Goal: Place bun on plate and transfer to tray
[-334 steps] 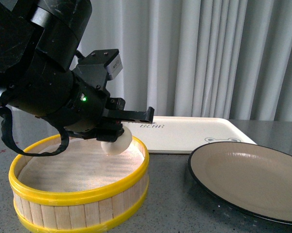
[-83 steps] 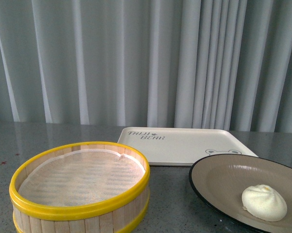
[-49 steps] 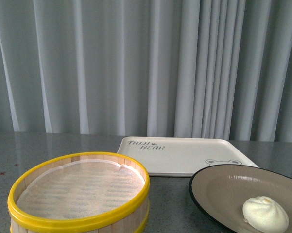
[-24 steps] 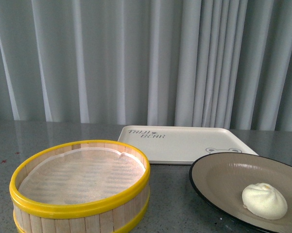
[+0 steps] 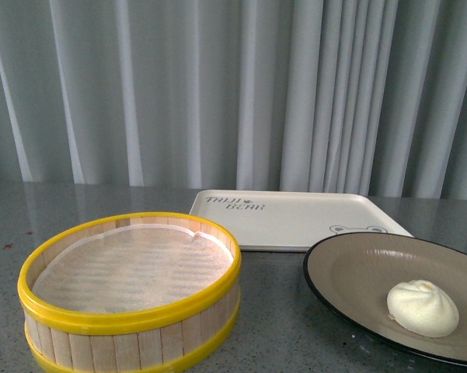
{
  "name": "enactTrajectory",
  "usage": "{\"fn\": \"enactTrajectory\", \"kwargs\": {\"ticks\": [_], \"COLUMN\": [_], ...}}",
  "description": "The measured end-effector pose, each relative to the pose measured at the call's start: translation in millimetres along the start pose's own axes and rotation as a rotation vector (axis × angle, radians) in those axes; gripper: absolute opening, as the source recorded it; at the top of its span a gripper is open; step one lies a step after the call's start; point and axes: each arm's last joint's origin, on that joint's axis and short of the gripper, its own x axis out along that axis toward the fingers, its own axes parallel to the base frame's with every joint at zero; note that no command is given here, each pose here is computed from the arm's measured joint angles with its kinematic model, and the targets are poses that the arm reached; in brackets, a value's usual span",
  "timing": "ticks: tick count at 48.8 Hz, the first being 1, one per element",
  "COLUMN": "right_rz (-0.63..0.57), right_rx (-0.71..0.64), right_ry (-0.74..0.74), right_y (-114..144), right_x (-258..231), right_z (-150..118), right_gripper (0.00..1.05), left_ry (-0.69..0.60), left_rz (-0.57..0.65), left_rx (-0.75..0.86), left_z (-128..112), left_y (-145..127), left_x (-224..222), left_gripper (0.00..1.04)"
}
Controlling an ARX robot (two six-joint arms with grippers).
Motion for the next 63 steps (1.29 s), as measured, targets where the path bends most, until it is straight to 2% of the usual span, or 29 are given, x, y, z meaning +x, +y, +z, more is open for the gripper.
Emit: {"fn": "enactTrajectory", "kwargs": {"ticks": [11, 13, 34, 38, 40, 42, 45, 48, 52, 54, 57, 58, 63], "right_rz": [0.0, 0.0, 0.0, 0.007, -0.068, -0.128, -0.18, -0.183, -0.081, 0.03, 0.128, 0.175, 0.223], "right_rx": [0.0, 0.0, 0.001, 0.165, 0.311, 0.351, 0.327, 0.215, -0.048, -0.261, -0.442, -0.553, -0.771], "right_ry": [0.0, 0.0, 0.003, 0.21, 0.306, 0.313, 0.281, 0.225, 0.248, 0.31, 0.381, 0.406, 0.422], "right_y": [0, 0, 0, -2, -8, -13, -17, -16, -5, 2, 7, 7, 4], "right_x": [0, 0, 0, 1, 6, 12, 20, 27, 29, 28, 27, 27, 31], "right_z": [0, 0, 0, 3, 13, 26, 44, 65, 78, 76, 68, 64, 59], "right_gripper": [0.96, 0.96, 0.96, 0.96, 0.96, 0.96, 0.96, 0.96, 0.96, 0.96, 0.96, 0.96, 0.96], "left_ry": [0.0, 0.0, 0.0, 0.0, 0.0, 0.0, 0.0, 0.0, -0.001, 0.0, -0.001, -0.001, -0.001], "left_rz": [0.0, 0.0, 0.0, 0.0, -0.001, 0.0, 0.0, 0.002, 0.0, 0.0, 0.0, 0.0, 0.0], "left_rx": [0.003, 0.002, 0.002, 0.002, 0.002, 0.002, 0.002, 0.002, 0.002, 0.002, 0.002, 0.002, 0.002], "left_z": [0, 0, 0, 0, 0, 0, 0, 0, 0, 0, 0, 0, 0], "left_y": [0, 0, 0, 0, 0, 0, 0, 0, 0, 0, 0, 0, 0], "left_x": [0, 0, 0, 0, 0, 0, 0, 0, 0, 0, 0, 0, 0], "left_gripper": [1.0, 0.98, 0.98, 0.98, 0.98, 0.98, 0.98, 0.98, 0.98, 0.98, 0.98, 0.98, 0.98]}}
